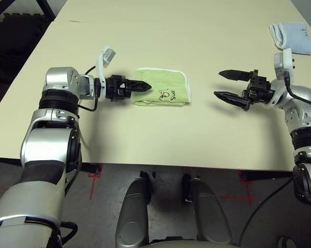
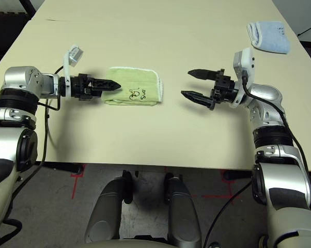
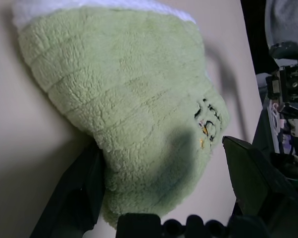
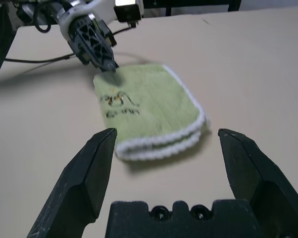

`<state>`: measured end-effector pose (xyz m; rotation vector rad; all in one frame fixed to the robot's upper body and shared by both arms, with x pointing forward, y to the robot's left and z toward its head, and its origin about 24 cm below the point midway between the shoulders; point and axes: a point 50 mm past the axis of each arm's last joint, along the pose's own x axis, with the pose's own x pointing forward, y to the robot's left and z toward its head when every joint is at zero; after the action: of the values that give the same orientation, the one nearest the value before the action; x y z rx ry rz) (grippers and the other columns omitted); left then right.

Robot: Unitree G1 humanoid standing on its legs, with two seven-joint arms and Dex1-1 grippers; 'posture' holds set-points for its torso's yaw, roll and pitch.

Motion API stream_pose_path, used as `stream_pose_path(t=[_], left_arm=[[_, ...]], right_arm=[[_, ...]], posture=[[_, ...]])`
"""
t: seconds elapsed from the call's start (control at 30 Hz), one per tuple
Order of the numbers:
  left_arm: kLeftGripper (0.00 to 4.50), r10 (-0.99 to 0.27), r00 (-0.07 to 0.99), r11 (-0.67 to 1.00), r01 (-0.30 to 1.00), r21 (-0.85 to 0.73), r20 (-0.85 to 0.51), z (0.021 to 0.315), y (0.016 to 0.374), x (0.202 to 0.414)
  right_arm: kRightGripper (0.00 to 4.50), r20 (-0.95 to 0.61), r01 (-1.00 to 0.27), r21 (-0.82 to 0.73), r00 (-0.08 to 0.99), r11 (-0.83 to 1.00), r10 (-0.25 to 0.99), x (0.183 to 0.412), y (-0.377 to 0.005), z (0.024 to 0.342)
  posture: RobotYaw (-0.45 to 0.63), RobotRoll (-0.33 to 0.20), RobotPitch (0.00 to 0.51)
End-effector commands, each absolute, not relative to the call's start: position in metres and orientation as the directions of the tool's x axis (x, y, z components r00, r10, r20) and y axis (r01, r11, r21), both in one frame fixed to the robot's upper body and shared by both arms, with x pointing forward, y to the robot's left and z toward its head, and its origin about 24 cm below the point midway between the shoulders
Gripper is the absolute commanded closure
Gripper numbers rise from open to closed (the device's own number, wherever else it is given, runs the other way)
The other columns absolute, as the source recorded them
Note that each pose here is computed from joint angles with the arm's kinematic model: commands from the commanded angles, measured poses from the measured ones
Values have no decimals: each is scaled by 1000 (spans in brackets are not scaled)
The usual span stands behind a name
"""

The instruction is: Fold the towel and set it aside.

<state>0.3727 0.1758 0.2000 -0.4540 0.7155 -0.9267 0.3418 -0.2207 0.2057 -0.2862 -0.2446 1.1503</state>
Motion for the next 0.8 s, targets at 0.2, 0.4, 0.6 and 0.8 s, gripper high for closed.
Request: stream_pose_path(t=[0.2,0.4,0.6,0.8], left_arm=[[1302,-830,399,557,543,-628,-390,194,174,373],[3665,-827,402,561,538,-629,-393,193,174,374],[4473,-827,405,560,535,-633,-390,192,172,374],[4473,-816,468,568,539,-622,-339,201,175,379]], right_arm=[[0,49,-859,-344,388,380,920,329,-206,216],[0,51,-857,-345,390,383,919,321,-200,220],[0,53,-855,-351,390,383,919,305,-191,224],[0,74,-847,-315,428,428,901,305,-208,210]], posture=[[-58,0,261],[-58,0,261],[-58,0,253],[-56,0,256]])
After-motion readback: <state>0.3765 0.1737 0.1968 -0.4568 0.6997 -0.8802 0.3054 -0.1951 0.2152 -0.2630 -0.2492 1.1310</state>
